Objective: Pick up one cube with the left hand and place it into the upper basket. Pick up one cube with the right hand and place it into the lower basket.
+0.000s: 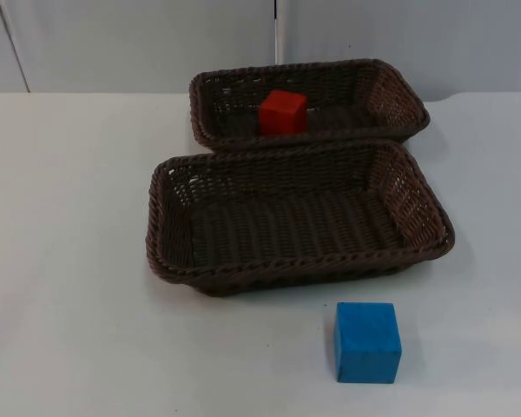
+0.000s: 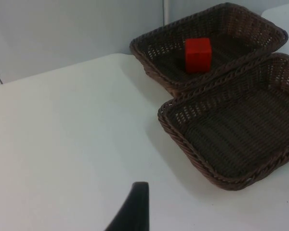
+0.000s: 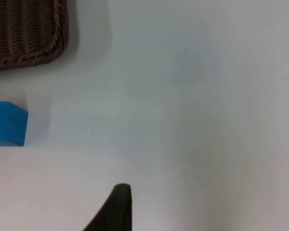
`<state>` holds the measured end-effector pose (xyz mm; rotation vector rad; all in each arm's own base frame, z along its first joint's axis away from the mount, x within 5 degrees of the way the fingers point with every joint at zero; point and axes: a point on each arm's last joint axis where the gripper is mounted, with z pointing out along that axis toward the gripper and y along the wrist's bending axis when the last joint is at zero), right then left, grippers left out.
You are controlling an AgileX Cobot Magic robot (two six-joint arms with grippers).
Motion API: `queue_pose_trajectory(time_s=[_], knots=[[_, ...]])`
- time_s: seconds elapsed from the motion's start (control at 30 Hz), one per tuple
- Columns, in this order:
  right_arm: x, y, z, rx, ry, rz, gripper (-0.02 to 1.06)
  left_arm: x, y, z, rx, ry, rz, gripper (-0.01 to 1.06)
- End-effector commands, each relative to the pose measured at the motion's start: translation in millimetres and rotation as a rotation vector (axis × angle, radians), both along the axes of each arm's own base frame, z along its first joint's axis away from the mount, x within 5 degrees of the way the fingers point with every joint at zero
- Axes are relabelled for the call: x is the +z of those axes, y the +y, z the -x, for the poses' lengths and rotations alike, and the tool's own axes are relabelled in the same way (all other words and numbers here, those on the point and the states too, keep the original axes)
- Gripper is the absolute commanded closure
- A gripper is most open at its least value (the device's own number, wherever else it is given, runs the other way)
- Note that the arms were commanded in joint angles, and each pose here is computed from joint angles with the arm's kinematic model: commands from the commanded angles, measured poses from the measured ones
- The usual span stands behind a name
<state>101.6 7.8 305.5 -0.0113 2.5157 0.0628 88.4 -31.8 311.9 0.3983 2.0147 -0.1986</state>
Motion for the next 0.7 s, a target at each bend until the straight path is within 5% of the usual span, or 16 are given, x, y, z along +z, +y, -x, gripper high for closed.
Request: queue_pose_trajectory(time_s=[0.0, 0.27, 0.5, 0.67], knots=[[1, 0, -11, 0.001, 0.019, 0.004, 0.01, -1, -1, 1, -0.002, 0.004, 0.019, 0.15], [-15, 4, -46, 0.046, 0.157, 0.018, 0.01, -1, -1, 1, -0.003, 0.006, 0.026, 0.15], [-39, 16, -77, 0.104, 0.259, -0.073, 0.01, -1, -1, 1, -0.003, 0.007, 0.028, 0.15], [-51, 30, -90, 0.158, 0.278, -0.077, 0.01, -1, -1, 1, -0.004, 0.008, 0.033, 0.15]])
